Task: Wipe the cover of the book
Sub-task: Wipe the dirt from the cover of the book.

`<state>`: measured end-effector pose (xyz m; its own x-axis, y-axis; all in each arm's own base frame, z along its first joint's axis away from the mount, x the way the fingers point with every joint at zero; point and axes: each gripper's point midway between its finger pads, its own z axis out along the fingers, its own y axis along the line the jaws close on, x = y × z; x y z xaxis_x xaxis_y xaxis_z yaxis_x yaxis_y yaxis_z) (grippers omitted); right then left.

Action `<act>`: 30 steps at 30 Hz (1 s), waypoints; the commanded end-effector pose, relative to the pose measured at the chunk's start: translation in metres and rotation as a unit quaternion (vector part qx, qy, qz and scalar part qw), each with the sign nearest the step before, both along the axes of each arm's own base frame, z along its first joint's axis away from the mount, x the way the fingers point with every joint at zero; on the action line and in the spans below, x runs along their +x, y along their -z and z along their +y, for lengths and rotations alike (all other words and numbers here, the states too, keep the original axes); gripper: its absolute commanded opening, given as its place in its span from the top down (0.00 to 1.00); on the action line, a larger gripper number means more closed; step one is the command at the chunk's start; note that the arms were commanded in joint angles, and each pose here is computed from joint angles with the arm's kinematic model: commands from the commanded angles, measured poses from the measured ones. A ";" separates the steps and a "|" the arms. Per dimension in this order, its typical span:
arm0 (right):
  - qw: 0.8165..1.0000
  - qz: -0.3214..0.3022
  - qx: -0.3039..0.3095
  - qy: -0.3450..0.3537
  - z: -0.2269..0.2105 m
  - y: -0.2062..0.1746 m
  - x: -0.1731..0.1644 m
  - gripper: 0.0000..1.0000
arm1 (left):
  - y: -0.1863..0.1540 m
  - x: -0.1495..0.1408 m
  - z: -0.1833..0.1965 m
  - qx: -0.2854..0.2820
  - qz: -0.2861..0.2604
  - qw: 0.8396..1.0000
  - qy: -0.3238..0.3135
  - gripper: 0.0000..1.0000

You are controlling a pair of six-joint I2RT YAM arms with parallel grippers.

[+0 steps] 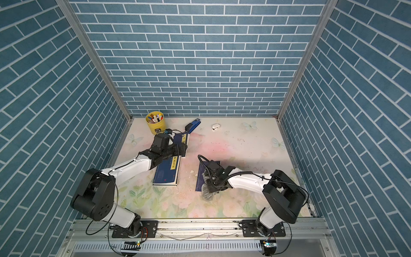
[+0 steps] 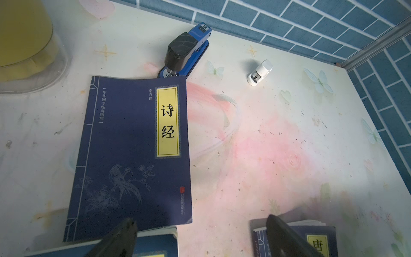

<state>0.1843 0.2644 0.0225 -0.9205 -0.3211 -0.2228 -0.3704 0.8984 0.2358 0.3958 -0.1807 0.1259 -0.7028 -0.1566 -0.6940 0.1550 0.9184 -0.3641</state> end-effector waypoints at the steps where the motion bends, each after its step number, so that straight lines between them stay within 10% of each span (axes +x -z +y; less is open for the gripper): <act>1: 0.992 0.055 -0.114 0.020 -0.051 0.052 -0.001 1.00 | -0.011 0.005 0.003 -0.004 -0.015 1.000 -0.007 0.04; 16: 0.997 0.028 -0.071 -0.006 -0.007 0.042 0.092 1.00 | -0.014 -0.006 0.008 -0.010 -0.021 1.000 -0.010 0.04; 30: 0.988 0.094 -0.073 -0.097 -0.004 0.038 -0.046 1.00 | -0.012 0.003 0.017 -0.007 -0.026 0.999 -0.025 0.04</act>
<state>0.2035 0.3106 0.0275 -0.8245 -0.4879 -0.2865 -0.5536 0.8004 0.2299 0.3963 -0.1692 0.1399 -0.6655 -0.1920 -0.7213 0.1438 0.9152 -0.3763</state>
